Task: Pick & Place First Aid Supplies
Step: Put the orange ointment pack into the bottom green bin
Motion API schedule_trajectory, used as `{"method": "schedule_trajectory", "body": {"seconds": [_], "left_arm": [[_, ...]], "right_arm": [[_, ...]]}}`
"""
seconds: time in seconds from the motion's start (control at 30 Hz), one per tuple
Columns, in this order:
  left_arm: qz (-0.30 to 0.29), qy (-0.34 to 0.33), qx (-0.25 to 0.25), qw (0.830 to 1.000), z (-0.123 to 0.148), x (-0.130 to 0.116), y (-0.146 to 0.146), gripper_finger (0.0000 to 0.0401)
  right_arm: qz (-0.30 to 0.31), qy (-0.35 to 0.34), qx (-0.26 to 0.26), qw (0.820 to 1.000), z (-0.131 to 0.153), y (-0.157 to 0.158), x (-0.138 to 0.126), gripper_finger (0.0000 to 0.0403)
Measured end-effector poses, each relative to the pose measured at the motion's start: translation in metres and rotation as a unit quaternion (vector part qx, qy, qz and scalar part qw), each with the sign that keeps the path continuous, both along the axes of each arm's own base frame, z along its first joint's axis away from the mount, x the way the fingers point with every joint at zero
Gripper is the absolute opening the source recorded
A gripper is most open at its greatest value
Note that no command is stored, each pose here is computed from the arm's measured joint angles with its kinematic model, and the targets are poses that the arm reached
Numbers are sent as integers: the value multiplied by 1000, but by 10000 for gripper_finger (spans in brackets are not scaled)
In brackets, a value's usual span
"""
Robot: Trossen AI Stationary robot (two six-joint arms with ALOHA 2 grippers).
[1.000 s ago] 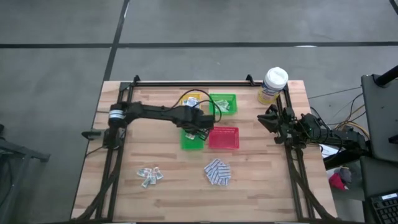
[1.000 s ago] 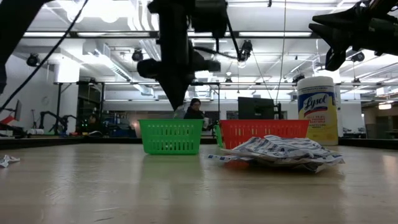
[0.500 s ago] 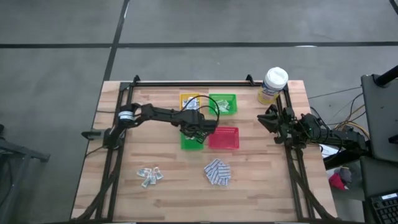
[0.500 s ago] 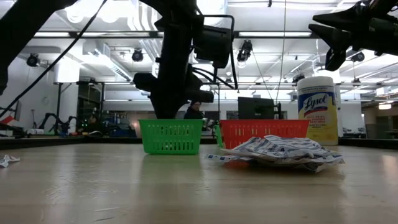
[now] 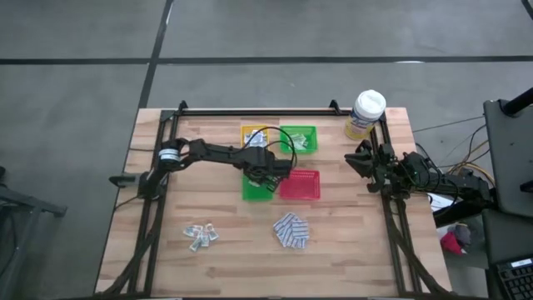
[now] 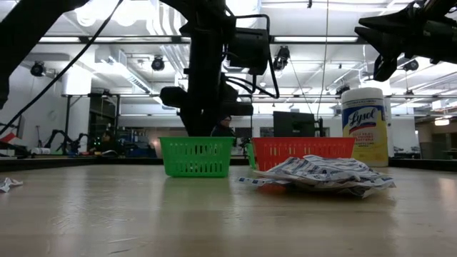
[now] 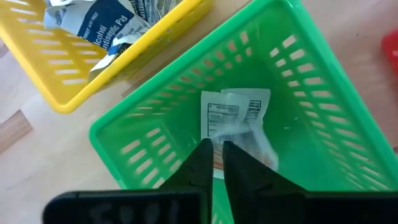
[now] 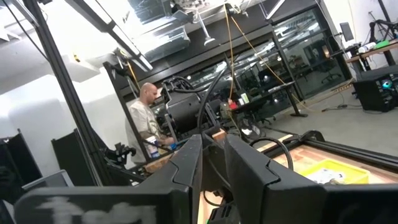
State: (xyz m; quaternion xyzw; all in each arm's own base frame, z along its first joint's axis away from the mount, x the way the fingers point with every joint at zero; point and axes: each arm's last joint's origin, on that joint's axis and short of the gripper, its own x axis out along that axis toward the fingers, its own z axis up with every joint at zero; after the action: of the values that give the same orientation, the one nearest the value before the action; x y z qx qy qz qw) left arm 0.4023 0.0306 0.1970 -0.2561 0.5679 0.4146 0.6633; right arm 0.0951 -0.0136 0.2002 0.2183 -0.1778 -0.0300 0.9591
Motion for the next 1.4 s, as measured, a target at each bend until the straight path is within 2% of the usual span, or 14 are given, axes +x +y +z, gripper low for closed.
{"method": "schedule_trajectory", "body": {"seconds": [0.3,0.53,0.73,0.9,1.03,1.17,1.4], "left_arm": [[-22,12,-4,1000,3,-3,0,77],[-21,45,-42,998,46,-26,-5,85],[-14,40,-48,998,82,-52,-29,85],[-31,27,-43,998,93,-66,-51,85],[-65,48,-38,996,90,-76,-66,85],[-76,73,-44,993,73,-82,-79,85],[-62,107,-106,987,43,-94,-101,85]], "right_arm": [[0,0,0,1000,0,0,0,80],[0,0,0,1000,0,0,0,84],[-1,0,0,1000,0,0,0,75],[0,0,0,1000,0,0,0,68],[0,0,0,1000,0,0,0,71],[0,0,0,1000,0,0,0,77],[0,0,0,1000,0,0,0,84]]}}
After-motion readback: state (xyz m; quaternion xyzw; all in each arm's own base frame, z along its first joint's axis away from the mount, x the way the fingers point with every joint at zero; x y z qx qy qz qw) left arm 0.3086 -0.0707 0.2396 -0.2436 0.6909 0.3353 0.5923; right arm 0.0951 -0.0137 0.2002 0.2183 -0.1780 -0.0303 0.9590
